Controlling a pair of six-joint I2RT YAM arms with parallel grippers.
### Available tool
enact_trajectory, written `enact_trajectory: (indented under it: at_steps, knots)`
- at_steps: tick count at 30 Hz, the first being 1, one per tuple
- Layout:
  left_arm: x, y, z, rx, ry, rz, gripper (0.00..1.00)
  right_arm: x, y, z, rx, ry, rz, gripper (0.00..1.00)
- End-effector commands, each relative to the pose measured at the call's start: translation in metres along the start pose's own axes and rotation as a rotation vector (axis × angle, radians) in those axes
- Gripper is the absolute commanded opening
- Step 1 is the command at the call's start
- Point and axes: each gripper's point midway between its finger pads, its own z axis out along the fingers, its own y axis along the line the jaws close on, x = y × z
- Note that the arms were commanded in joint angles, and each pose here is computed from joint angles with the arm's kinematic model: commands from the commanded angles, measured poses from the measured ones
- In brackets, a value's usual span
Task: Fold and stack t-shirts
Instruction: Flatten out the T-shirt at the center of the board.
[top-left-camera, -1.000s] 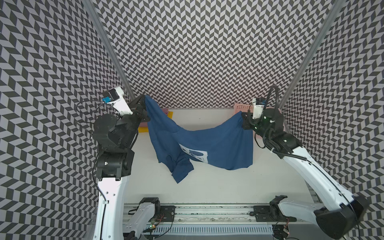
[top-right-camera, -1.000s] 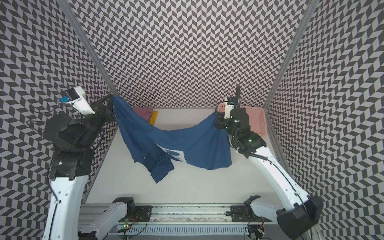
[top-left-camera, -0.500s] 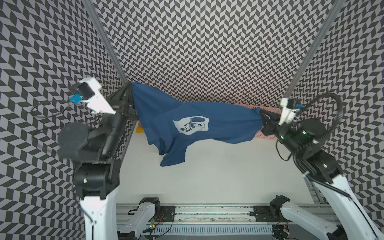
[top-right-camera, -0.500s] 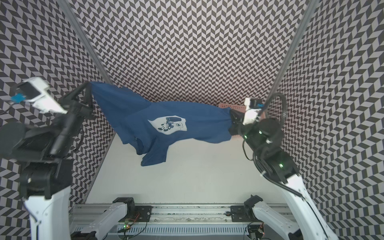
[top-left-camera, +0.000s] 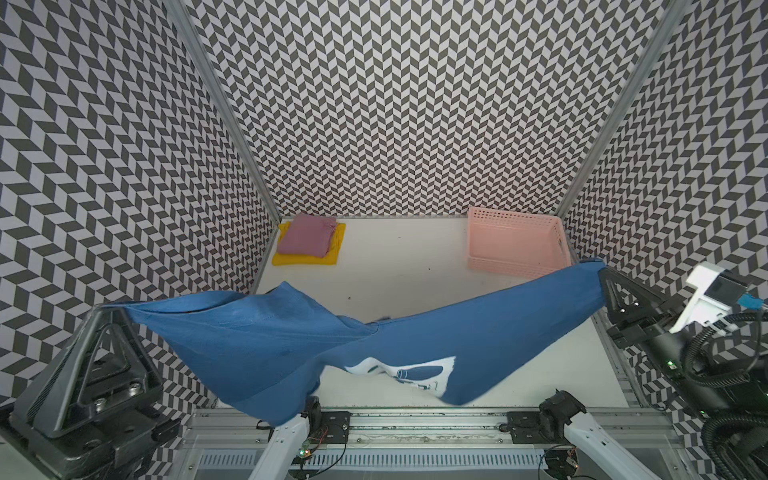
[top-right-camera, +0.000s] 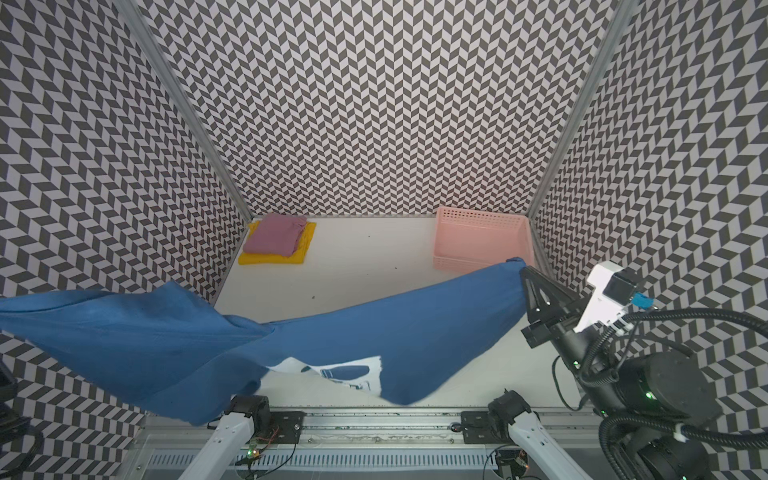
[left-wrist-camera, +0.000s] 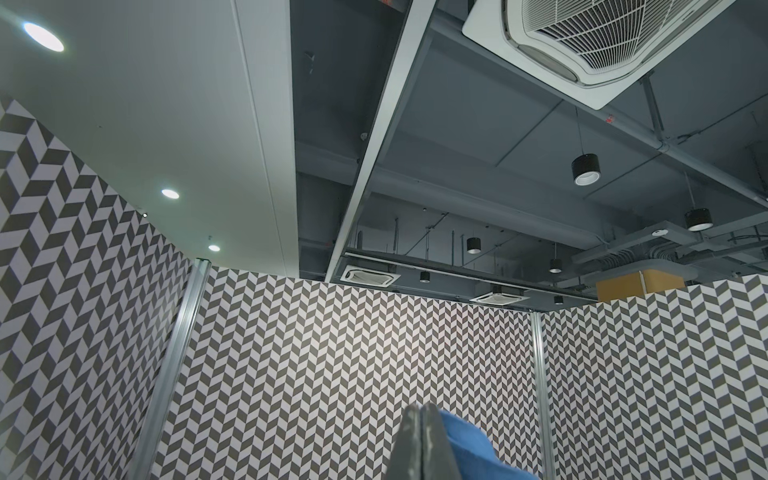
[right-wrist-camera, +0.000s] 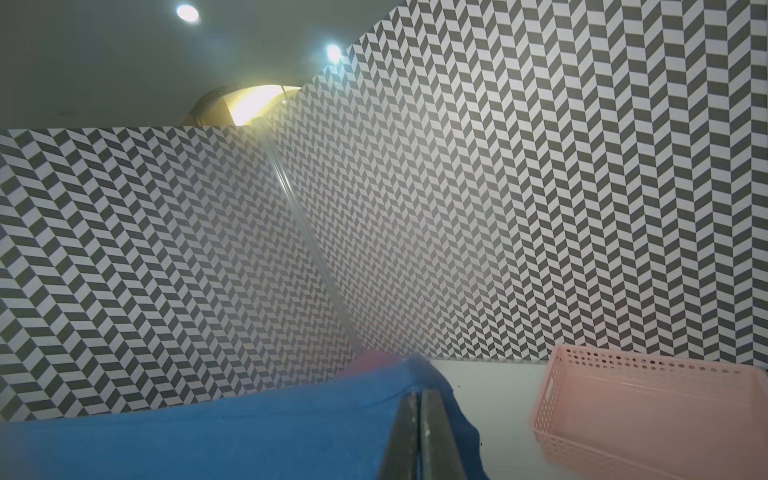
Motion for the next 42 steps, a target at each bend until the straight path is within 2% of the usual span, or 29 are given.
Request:
enact_trajectory:
  at_steps: [1,3,6,9,11,14,17,20,22,25,27,30,33,36,42]
  knots:
    - [0.054,0.019,0.031,-0.029,0.137,-0.025,0.00,0.026,-0.014,0.022,0.065,0.082,0.000,0.00]
    - [0.089,0.033,0.045,-0.057,0.198,-0.039,0.00,0.049,-0.026,0.042,0.110,0.126,0.012,0.00]
    - [0.169,0.060,0.062,-0.107,0.308,-0.071,0.00,0.097,-0.050,0.080,0.198,0.214,0.016,0.00]
    - [0.276,0.100,0.067,-0.210,0.442,-0.107,0.00,0.161,-0.072,0.121,0.251,0.325,0.011,0.00]
    - [0.355,0.122,0.061,-0.256,0.532,-0.133,0.00,0.202,-0.088,0.144,0.295,0.386,0.029,0.00]
    - [0.453,0.147,0.047,-0.318,0.661,-0.185,0.00,0.248,-0.105,0.167,0.327,0.431,0.035,0.00]
    - [0.524,0.164,0.046,-0.343,0.766,-0.193,0.00,0.280,-0.119,0.189,0.356,0.479,0.023,0.00]
    - [0.574,0.182,0.061,-0.363,0.840,-0.186,0.00,0.308,-0.134,0.213,0.380,0.557,0.014,0.00]
    - [0.593,0.187,0.076,-0.352,0.878,-0.182,0.00,0.322,-0.144,0.226,0.403,0.621,0.004,0.00]
    - [0.588,0.184,0.103,-0.314,0.851,-0.197,0.00,0.330,-0.146,0.240,0.391,0.652,-0.005,0.00]
    - [0.566,0.174,0.120,-0.269,0.804,-0.209,0.00,0.316,-0.137,0.244,0.355,0.620,-0.001,0.00]
    - [0.510,0.159,0.137,-0.235,0.712,-0.182,0.00,0.269,-0.114,0.243,0.275,0.520,-0.011,0.00]
    - [0.432,0.138,0.144,-0.194,0.578,-0.151,0.00,0.201,-0.087,0.232,0.203,0.385,-0.027,0.00]
    - [0.356,0.115,0.138,-0.153,0.485,-0.108,0.00,0.135,-0.057,0.202,0.124,0.261,-0.035,0.00]
    - [0.183,0.066,0.092,-0.075,0.232,-0.017,0.00,0.020,-0.019,0.090,0.063,-0.003,-0.049,0.00]
